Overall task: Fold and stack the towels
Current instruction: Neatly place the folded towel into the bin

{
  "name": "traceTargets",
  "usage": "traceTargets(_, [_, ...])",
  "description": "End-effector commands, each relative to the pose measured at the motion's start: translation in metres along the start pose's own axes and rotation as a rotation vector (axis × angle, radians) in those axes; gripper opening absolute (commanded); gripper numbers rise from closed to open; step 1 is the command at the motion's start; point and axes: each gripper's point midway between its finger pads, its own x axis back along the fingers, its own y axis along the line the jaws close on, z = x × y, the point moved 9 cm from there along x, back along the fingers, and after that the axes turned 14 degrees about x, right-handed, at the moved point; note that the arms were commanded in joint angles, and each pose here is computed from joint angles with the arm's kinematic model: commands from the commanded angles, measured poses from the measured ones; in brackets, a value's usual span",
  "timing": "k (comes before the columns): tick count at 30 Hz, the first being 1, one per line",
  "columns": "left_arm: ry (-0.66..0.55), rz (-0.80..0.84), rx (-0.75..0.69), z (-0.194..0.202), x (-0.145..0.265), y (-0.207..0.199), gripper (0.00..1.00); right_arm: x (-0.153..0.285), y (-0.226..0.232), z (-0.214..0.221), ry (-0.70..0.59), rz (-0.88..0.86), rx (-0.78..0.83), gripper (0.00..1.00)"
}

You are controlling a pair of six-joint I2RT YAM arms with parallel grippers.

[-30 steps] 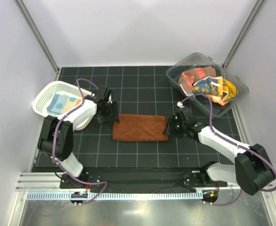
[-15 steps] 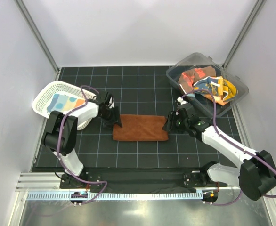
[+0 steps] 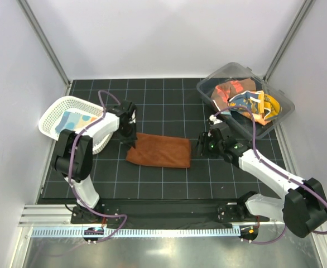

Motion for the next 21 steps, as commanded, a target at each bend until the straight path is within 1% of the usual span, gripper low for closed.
traceTargets(1, [-0.117, -0.185, -0.099, -0.013, 0.046, 0.013, 0.00, 0.009, 0.006, -0.015, -0.073, -0.017, 0.027, 0.52])
traceTargets(3, [-0.148, -0.248, -0.129, -0.016, 0.063, 0.017, 0.00, 0.010, 0.006, -0.016, -0.075, -0.021, 0.029, 0.52])
traceTargets(4, [-0.181, -0.306, -0.146, -0.019, 0.071, 0.021, 0.00, 0.010, 0.007, -0.017, -0.079, -0.027, 0.030, 0.53])
traceTargets(6, [-0.205, -0.388, -0.197, -0.021, 0.084, 0.029, 0.00, 0.010, 0.008, -0.018, -0.078, -0.030, 0.031, 0.53])
traceTargets(7, [-0.260, -0.473, -0.215, -0.025, 0.093, 0.036, 0.00, 0.010, 0.008, -0.020, -0.080, -0.034, 0.035, 0.53])
traceTargets(10, [-0.318, -0.589, -0.261, -0.029, 0.111, 0.046, 0.00, 0.010, 0.010, -0.022, -0.084, -0.045, 0.040, 0.53])
traceTargets(12, [-0.381, -0.582, -0.249, -0.031, 0.125, 0.045, 0.00, 0.010, 0.011, -0.024, -0.088, -0.054, 0.043, 0.54])
traceTargets(13, [-0.418, -0.614, -0.231, -0.033, 0.130, 0.048, 0.00, 0.011, 0.012, -0.024, -0.089, -0.060, 0.046, 0.54])
traceTargets(14, [-0.503, -0.721, -0.191, -0.036, 0.141, 0.055, 0.00, 0.011, 0.012, -0.025, -0.092, -0.066, 0.046, 0.54])
traceTargets(16, [-0.555, -0.808, -0.185, -0.040, 0.149, 0.064, 0.00, 0.011, 0.013, -0.026, -0.098, -0.073, 0.053, 0.54])
traceTargets(18, [-0.602, -0.826, -0.197, -0.048, 0.156, 0.069, 0.00, 0.012, 0.013, -0.026, -0.099, -0.081, 0.060, 0.54])
traceTargets(19, [-0.615, -0.817, -0.172, -0.053, 0.159, 0.074, 0.00, 0.013, 0.014, -0.026, -0.103, -0.083, 0.068, 0.54])
traceTargets(21, [-0.668, -0.758, -0.145, -0.066, 0.163, 0.075, 0.00, 0.013, 0.013, -0.026, -0.109, -0.080, 0.075, 0.54])
